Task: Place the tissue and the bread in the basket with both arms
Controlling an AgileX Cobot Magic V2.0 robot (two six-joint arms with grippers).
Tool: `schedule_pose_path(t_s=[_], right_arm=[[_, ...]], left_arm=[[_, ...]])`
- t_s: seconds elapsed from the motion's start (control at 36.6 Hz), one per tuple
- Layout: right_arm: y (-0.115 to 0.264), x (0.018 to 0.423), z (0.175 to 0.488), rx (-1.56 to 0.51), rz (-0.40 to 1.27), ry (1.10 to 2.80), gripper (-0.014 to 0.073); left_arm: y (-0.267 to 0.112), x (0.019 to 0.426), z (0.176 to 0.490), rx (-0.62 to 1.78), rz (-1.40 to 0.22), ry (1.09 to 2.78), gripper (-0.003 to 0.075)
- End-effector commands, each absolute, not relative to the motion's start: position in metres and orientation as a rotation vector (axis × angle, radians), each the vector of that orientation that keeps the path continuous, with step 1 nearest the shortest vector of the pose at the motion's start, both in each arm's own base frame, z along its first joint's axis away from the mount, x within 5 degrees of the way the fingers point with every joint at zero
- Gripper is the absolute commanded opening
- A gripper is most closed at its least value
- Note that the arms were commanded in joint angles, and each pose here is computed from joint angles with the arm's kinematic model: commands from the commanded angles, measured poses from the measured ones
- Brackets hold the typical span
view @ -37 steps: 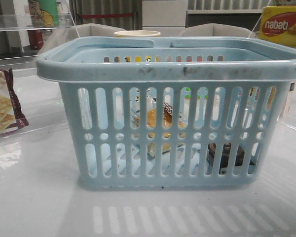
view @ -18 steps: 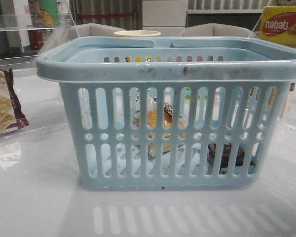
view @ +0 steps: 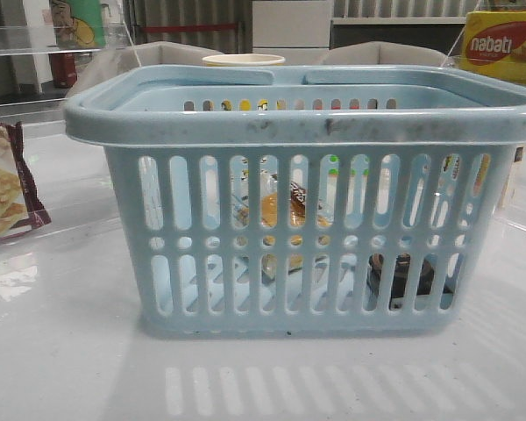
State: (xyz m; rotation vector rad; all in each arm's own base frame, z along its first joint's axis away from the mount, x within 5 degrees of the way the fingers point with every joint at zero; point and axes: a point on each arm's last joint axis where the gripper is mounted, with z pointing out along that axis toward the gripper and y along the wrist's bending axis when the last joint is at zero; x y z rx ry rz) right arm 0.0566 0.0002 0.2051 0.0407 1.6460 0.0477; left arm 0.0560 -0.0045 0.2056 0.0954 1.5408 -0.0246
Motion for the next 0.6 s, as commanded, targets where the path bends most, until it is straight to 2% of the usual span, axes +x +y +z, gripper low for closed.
schedule_pose_path(t_s=[0.0, 0.57], right_arm=[[-0.0013, 0.0558, 0.209, 0.063, 0.032, 1.454, 0.0056], [-0.0014, 0.0546, 0.2103, 0.063, 0.029, 1.422, 0.0056]], left_arm=[[-0.0038, 0.0541, 0.2138, 0.07, -0.036, 1.446, 0.0091], [-0.0038, 0.0541, 0.2138, 0.07, -0.036, 1.446, 0.0091]])
